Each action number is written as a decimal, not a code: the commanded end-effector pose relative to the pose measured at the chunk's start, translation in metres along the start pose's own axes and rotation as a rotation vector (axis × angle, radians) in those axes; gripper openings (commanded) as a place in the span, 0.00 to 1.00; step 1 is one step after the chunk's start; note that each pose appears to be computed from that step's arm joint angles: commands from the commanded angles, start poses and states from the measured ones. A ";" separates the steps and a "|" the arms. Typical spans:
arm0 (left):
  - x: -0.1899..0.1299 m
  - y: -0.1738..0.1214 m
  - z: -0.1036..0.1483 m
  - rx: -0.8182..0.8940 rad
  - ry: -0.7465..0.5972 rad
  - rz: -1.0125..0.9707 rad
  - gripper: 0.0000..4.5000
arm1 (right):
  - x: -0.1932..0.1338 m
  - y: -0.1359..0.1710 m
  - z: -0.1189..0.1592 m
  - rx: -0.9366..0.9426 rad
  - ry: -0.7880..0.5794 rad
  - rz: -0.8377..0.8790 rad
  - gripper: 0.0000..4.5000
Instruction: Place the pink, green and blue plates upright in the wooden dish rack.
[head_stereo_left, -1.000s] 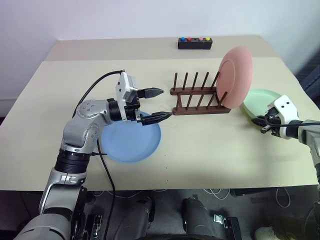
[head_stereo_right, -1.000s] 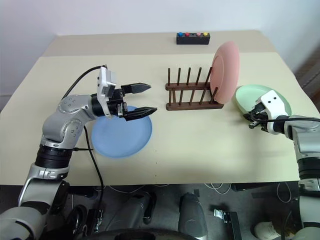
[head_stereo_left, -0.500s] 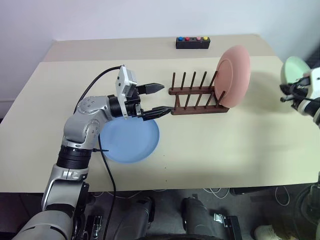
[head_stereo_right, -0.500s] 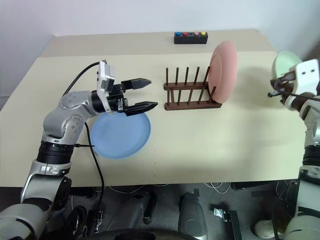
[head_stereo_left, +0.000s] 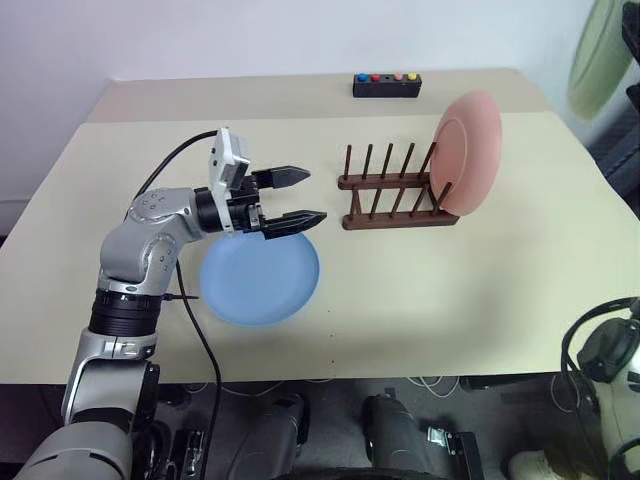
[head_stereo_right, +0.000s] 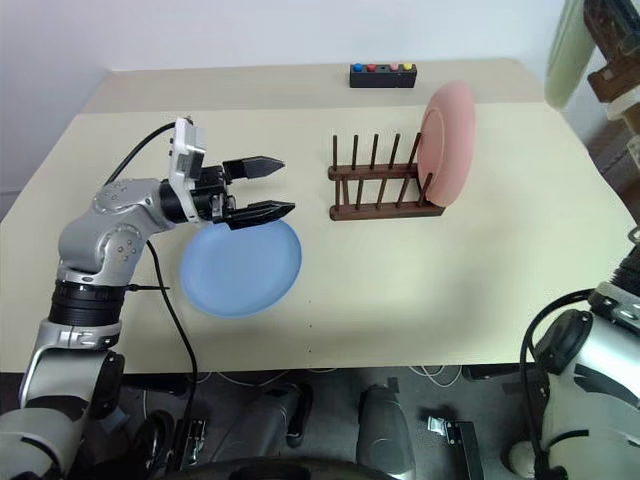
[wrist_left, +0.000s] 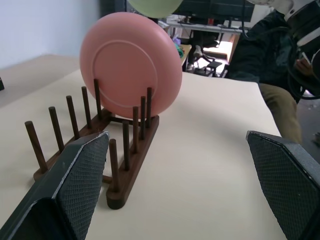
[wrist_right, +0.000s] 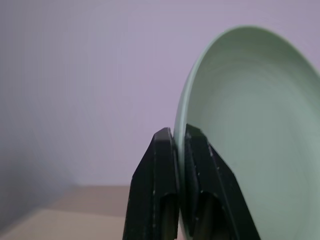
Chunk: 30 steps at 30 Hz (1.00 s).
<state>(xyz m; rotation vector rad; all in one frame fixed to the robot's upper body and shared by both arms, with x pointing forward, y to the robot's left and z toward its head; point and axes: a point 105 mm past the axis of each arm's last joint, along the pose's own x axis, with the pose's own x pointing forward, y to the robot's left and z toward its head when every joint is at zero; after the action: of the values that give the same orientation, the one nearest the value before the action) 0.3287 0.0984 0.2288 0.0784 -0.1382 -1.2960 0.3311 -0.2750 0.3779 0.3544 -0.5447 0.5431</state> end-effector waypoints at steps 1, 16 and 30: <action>-0.007 0.000 0.021 0.058 -0.054 -0.001 1.00 | 0.012 0.044 0.022 0.081 -0.089 0.173 0.01; -0.018 -0.006 0.023 0.040 -0.070 0.015 1.00 | 0.018 0.080 -0.030 0.389 0.033 0.377 0.01; -0.017 -0.009 0.019 0.046 -0.043 0.004 1.00 | 0.020 0.069 -0.087 0.450 0.130 0.282 0.01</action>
<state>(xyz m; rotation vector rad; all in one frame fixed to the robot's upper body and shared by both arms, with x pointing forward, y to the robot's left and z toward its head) 0.3171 0.1106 0.2369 0.0496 -0.1684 -1.2910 0.3421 -0.1713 0.3287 0.6860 -0.3176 0.9641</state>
